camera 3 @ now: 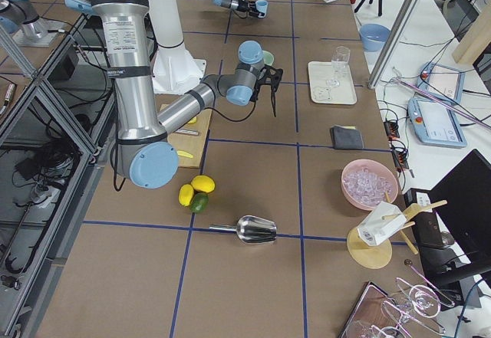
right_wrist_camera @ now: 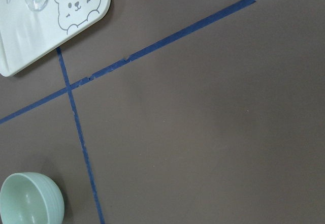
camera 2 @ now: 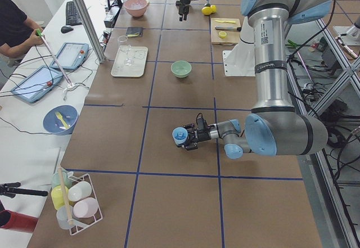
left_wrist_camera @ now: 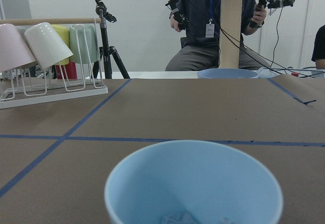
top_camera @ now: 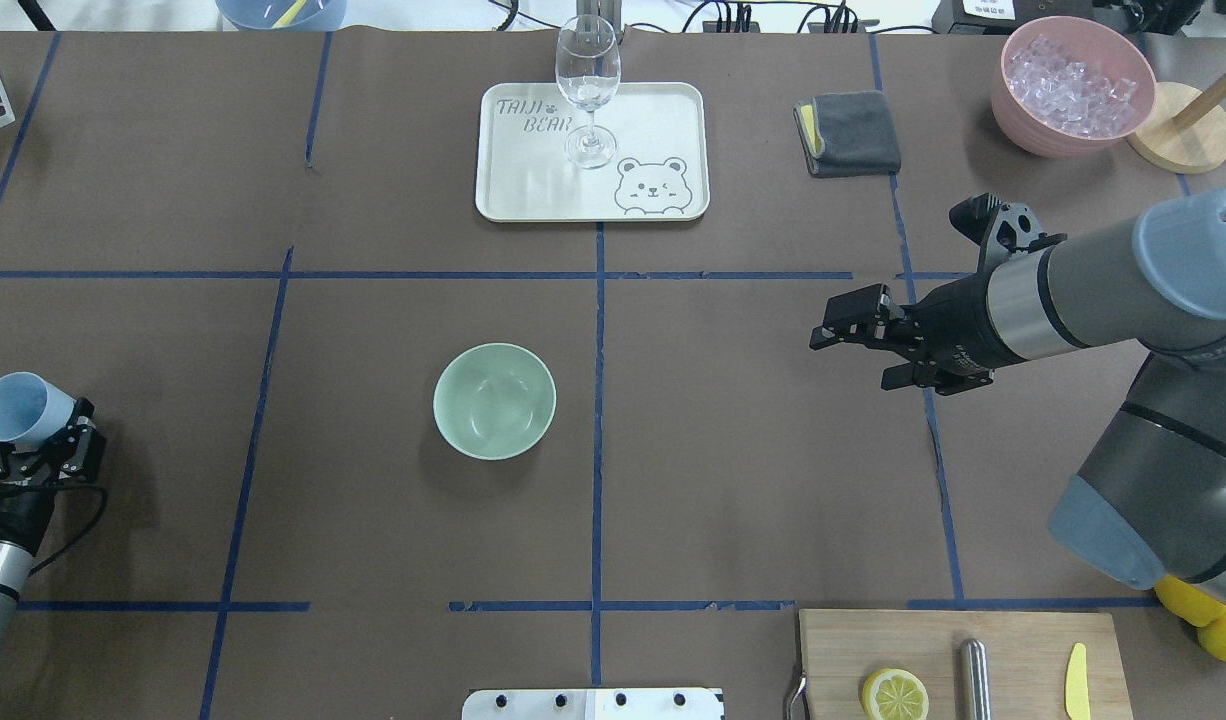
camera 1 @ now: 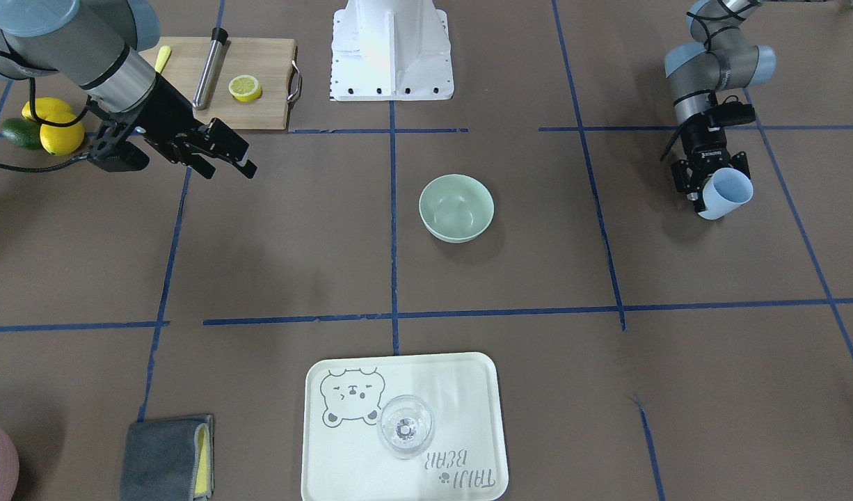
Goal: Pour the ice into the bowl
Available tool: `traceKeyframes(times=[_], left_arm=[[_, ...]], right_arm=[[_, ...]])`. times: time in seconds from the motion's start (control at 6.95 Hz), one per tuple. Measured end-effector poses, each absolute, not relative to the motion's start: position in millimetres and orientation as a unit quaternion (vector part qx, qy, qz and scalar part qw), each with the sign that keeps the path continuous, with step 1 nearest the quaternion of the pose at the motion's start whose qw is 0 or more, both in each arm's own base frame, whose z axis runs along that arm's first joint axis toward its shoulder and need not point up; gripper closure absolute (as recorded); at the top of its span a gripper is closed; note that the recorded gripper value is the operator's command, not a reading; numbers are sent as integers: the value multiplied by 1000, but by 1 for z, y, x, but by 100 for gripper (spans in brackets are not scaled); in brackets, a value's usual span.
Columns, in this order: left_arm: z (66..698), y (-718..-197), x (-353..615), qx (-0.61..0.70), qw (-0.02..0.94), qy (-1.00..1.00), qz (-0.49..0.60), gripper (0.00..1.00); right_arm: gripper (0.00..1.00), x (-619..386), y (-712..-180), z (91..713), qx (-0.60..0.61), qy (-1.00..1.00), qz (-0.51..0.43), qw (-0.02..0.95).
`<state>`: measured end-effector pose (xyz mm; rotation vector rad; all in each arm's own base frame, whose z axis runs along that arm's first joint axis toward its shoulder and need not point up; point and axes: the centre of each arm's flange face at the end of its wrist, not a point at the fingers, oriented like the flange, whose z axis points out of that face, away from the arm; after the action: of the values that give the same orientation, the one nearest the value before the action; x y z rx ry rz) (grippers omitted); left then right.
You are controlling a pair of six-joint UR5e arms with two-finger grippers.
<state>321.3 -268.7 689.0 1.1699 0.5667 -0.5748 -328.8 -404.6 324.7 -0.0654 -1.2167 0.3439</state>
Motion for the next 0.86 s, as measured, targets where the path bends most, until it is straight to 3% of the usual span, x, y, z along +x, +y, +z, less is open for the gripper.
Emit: traceKeyframes(times=[0.14,0.43,0.86], left_arm=[[688,-273,319,541,759,251,-260,100],[657,-287,322,552,756,250,-248,100],[525,-308,376,570,734,318,-189,100]], right_arm=[[0,-328,-406,324,-29,-569,161,806],[0,-325,-408,324,-27,-569,164,805],[0,-316,-413,326,-29,-569,166,805]])
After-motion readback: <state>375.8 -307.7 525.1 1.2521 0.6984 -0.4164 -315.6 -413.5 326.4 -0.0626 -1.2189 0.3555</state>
